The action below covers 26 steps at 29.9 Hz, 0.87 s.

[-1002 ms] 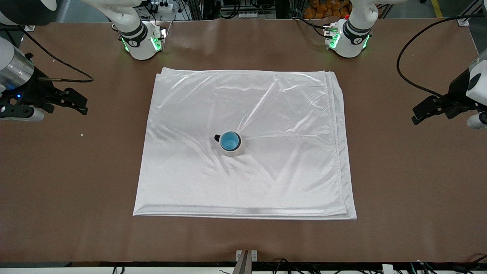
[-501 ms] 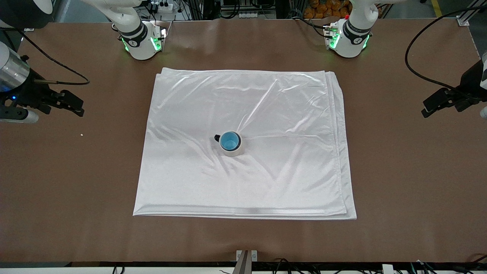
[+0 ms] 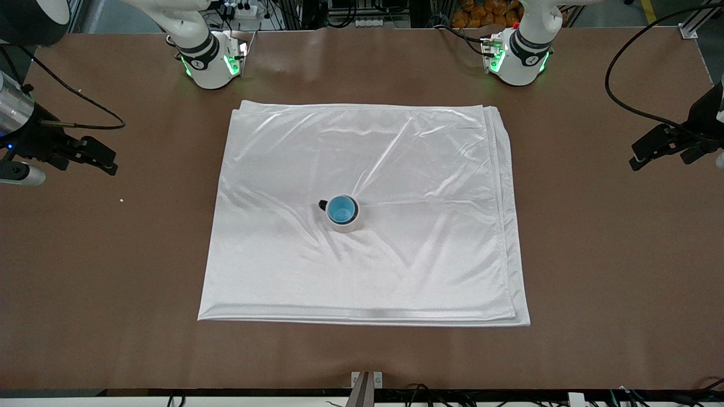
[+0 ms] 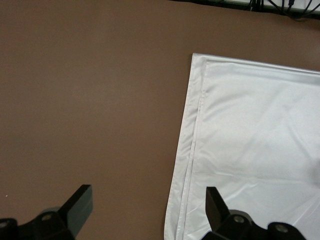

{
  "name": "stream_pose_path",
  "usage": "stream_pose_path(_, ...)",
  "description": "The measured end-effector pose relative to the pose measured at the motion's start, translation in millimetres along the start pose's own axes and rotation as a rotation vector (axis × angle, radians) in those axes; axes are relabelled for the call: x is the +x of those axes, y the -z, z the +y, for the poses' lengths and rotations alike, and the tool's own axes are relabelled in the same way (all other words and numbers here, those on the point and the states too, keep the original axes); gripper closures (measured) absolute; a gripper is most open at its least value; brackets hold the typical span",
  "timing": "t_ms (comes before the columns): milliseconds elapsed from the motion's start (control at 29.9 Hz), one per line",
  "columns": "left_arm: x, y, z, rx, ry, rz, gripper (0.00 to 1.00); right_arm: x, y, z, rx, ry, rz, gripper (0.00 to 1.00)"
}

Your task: Place blue cup into white mug on cloth

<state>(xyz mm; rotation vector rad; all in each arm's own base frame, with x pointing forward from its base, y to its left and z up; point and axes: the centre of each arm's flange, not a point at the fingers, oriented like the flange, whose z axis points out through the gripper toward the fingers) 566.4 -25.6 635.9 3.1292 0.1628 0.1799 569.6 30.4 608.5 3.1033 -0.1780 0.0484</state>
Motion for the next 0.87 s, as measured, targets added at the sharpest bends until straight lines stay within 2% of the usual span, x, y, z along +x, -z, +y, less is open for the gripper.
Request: stream_pose_path(868,-1,-7,1,0.001,-0.019,-0.015,0.00,2,5,11,0.002,-0.021,0.018,0.00)
